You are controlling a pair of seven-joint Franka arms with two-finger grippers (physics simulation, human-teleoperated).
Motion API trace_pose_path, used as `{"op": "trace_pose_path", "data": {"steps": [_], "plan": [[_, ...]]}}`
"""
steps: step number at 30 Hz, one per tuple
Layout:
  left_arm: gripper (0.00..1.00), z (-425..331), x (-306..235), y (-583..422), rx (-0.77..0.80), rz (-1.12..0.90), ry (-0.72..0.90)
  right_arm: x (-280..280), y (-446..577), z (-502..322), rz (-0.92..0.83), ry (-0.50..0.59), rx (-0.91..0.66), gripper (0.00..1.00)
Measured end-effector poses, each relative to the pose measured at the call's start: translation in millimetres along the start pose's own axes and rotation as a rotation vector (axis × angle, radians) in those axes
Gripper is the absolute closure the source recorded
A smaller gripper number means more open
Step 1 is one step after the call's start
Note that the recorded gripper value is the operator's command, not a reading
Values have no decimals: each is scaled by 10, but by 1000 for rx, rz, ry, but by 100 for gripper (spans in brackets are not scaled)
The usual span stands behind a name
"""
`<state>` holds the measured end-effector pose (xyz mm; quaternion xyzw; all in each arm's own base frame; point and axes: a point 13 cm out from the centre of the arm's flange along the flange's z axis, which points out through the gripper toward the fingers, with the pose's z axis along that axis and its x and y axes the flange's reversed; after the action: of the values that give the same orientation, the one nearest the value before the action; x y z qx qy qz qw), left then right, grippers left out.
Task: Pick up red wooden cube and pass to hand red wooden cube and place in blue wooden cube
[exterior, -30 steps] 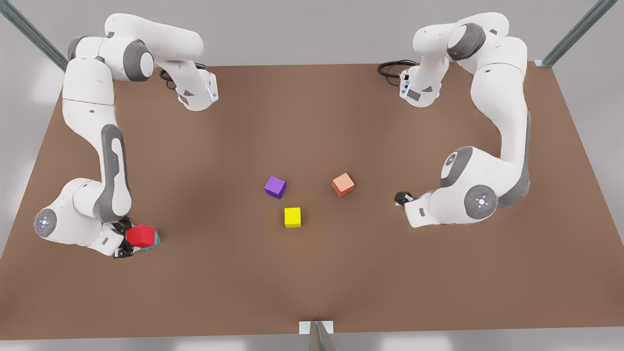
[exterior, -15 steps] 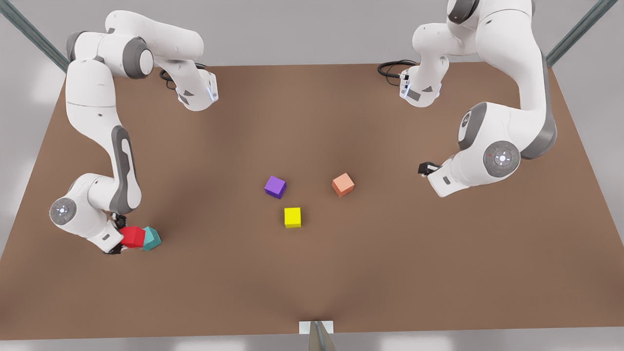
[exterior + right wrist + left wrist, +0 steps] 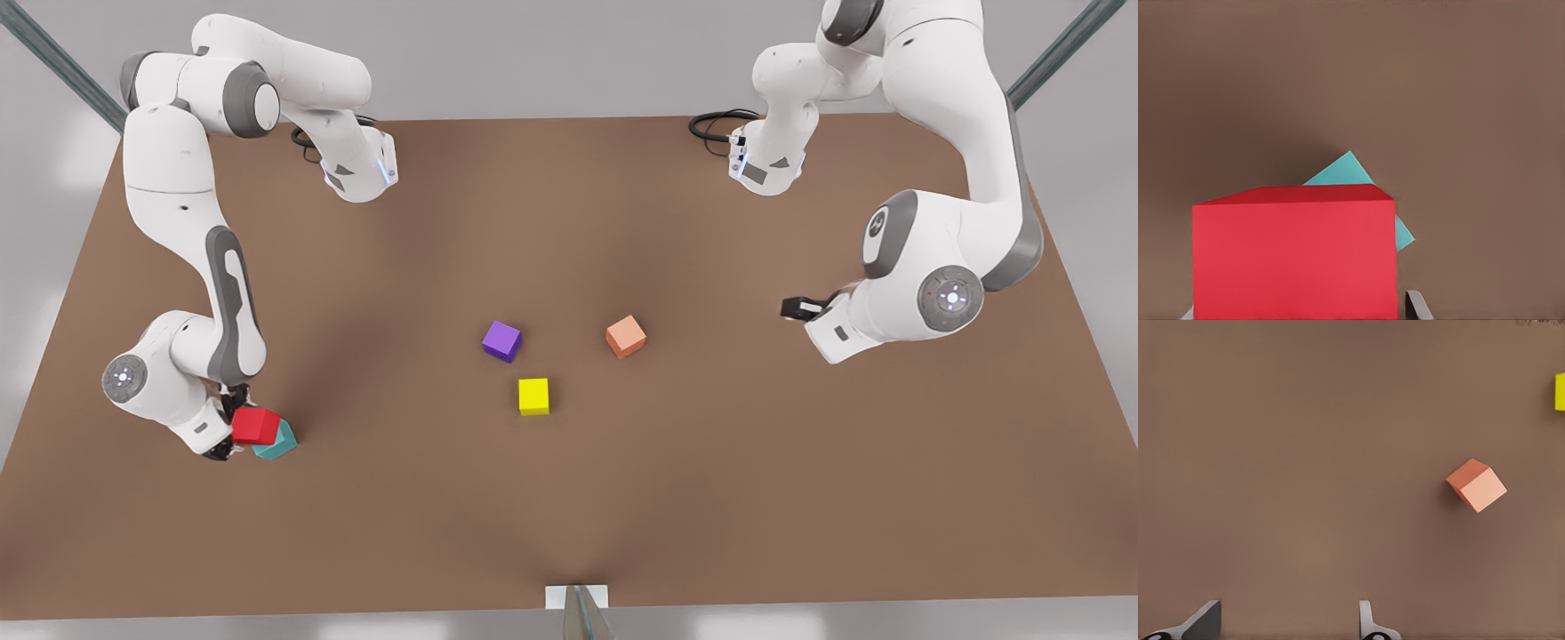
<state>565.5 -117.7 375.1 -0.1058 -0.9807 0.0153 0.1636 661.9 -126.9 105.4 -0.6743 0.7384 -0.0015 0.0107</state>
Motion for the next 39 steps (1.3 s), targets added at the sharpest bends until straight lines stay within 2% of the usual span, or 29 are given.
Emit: {"op": "trace_pose_path", "data": {"steps": [5,10,15,17,20,23,27,33,39], "plan": [[0,2,14,-16,2,5,4,-128,-119,-278,11,-21,15,0],[0,15,14,-16,3,7,8,-500,-404,-1415,34,-77,63,0],[0,39,16,-20,4,10,13,-952,-377,-2061,106,-111,-3,0],[0,38,8,-26,6,11,11,-1004,-328,-2230,195,-104,-34,0],[0,63,12,-121,20,23,17,-792,-174,-2497,393,-24,-95,0],[0,168,45,-242,27,43,49,-695,91,-3115,550,55,-89,0],[0,187,42,-213,33,39,52,-629,676,-3750,765,95,-100,0],[0,107,45,-210,27,38,34,-613,1115,-3673,1039,152,-163,0],[0,75,55,-210,24,36,28,-600,1244,-3545,1227,179,-164,0]]}}
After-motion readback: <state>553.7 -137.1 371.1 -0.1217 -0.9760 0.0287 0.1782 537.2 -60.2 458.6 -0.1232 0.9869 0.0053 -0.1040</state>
